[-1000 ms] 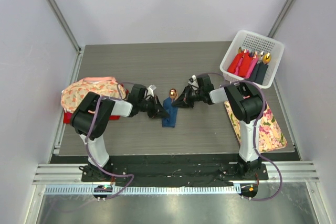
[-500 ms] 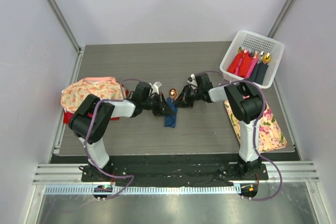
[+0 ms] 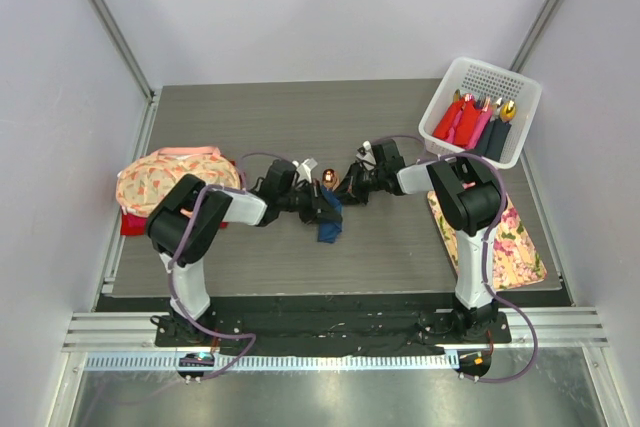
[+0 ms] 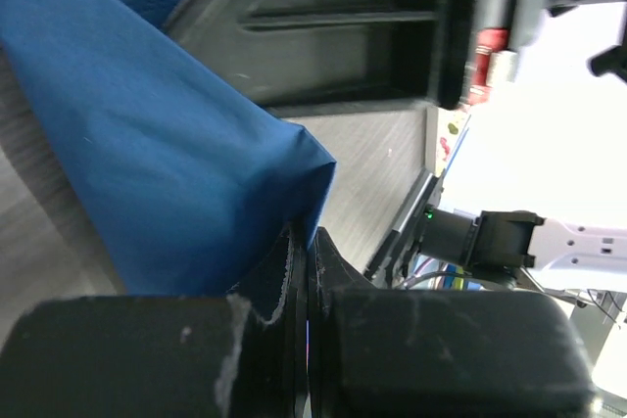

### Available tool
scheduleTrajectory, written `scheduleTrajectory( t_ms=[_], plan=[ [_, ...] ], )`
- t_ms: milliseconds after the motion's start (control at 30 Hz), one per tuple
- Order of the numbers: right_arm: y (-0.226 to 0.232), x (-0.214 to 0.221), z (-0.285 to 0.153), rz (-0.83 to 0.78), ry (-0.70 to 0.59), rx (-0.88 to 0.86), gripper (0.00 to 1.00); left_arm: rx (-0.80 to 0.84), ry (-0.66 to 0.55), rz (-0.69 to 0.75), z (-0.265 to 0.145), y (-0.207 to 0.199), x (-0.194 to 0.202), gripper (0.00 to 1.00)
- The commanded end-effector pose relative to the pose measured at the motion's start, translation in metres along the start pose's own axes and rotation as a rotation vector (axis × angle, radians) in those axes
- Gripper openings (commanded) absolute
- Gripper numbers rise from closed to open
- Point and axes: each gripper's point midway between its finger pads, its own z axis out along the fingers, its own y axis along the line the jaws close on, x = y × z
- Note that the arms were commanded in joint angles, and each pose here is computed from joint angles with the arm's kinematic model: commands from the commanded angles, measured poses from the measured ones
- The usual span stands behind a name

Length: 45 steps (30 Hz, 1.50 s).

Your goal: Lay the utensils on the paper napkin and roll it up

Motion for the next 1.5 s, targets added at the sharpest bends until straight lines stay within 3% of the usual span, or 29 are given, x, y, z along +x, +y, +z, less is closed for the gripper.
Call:
scheduleTrajectory(
  t_ms=[0, 333, 667, 833, 1100, 1267, 1467],
  plan=[
    [-0.054, 0.007, 0.009, 0.022, -0.033, 0.197, 0.01, 0.092, -0.025, 0.065, 0.012, -0.021, -0.011, 0.00],
    [-0.056, 0.008, 0.009, 0.022, -0.033, 0.209, 0.01, 0.091, -0.001, 0.065, 0.025, -0.008, 0.001, 0.00],
    [-0.048, 0.007, 0.001, -0.022, -0.011, 0.228, 0.01, -0.026, 0.023, -0.031, 0.029, 0.045, 0.011, 0.02],
    [-0.036, -0.008, -0.019, -0.076, -0.017, 0.291, 0.09, -0.063, 0.035, -0.052, 0.027, 0.059, 0.015, 0.03],
    [0.016, -0.041, -0.052, -0.165, -0.066, 0.227, 0.18, -0.081, 0.033, -0.066, 0.027, 0.067, 0.016, 0.03],
    [0.043, -0.036, -0.063, -0.195, -0.053, 0.153, 0.27, -0.076, 0.036, -0.053, 0.027, 0.065, 0.015, 0.03],
    [0.034, -0.025, -0.064, -0.194, -0.030, 0.155, 0.40, -0.050, 0.050, -0.029, 0.027, 0.058, 0.016, 0.10]
  ],
)
